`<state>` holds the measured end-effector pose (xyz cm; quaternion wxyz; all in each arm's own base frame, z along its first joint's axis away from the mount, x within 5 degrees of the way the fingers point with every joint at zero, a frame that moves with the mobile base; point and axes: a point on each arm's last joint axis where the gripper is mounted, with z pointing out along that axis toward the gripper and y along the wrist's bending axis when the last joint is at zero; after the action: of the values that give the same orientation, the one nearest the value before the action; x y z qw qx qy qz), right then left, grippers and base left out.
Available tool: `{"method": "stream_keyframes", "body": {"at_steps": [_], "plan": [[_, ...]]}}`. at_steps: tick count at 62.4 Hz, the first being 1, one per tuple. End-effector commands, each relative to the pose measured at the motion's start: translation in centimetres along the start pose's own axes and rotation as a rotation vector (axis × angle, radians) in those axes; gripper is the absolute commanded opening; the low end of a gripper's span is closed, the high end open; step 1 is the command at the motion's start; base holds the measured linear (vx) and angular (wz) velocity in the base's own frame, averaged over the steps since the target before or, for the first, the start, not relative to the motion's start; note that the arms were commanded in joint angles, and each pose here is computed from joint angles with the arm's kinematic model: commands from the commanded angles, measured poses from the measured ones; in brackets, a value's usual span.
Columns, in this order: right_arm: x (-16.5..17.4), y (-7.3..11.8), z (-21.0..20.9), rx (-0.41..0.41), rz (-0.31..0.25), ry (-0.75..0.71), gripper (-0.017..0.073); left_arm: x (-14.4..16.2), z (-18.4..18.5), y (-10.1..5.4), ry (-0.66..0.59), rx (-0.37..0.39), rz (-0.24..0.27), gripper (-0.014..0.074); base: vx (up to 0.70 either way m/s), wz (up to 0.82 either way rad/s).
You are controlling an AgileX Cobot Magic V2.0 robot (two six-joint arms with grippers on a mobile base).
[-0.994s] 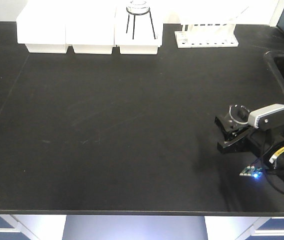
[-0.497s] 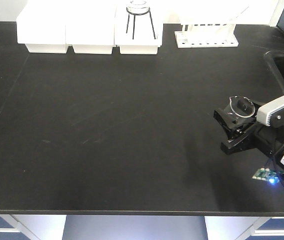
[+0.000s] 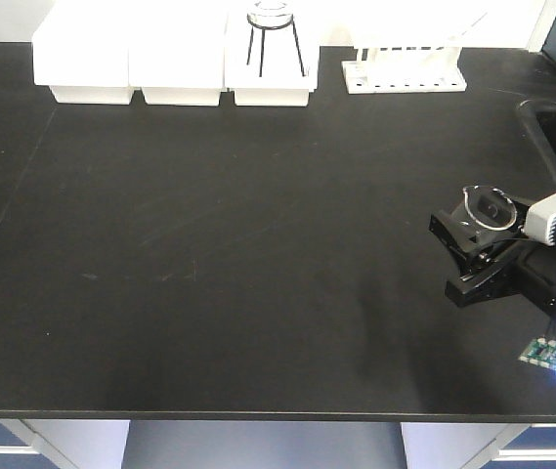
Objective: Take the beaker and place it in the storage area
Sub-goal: 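Lift the beaker off the bench with the right gripper, then drive the base back and turn while holding the beaker in the right gripper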
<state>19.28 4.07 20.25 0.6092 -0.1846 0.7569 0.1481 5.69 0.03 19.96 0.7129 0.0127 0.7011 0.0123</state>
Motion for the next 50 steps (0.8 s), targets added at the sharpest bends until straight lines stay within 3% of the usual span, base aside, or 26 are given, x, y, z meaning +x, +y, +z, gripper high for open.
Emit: {"method": "stream_keyframes", "body": {"at_steps": [1,50], "plan": [[-1.53,-0.03,-0.18,-0.001,-0.01,-0.088,0.0074,-1.57,-0.26,-0.07,-0.121,0.01,-0.01,-0.0006,0.0,0.0],[-1.25,-0.19,-0.16,0.016,-0.007,-0.056,0.0074,-1.57,-0.26,-0.07,-0.121,0.01,-0.01,-0.0006,0.0,0.0]]}}
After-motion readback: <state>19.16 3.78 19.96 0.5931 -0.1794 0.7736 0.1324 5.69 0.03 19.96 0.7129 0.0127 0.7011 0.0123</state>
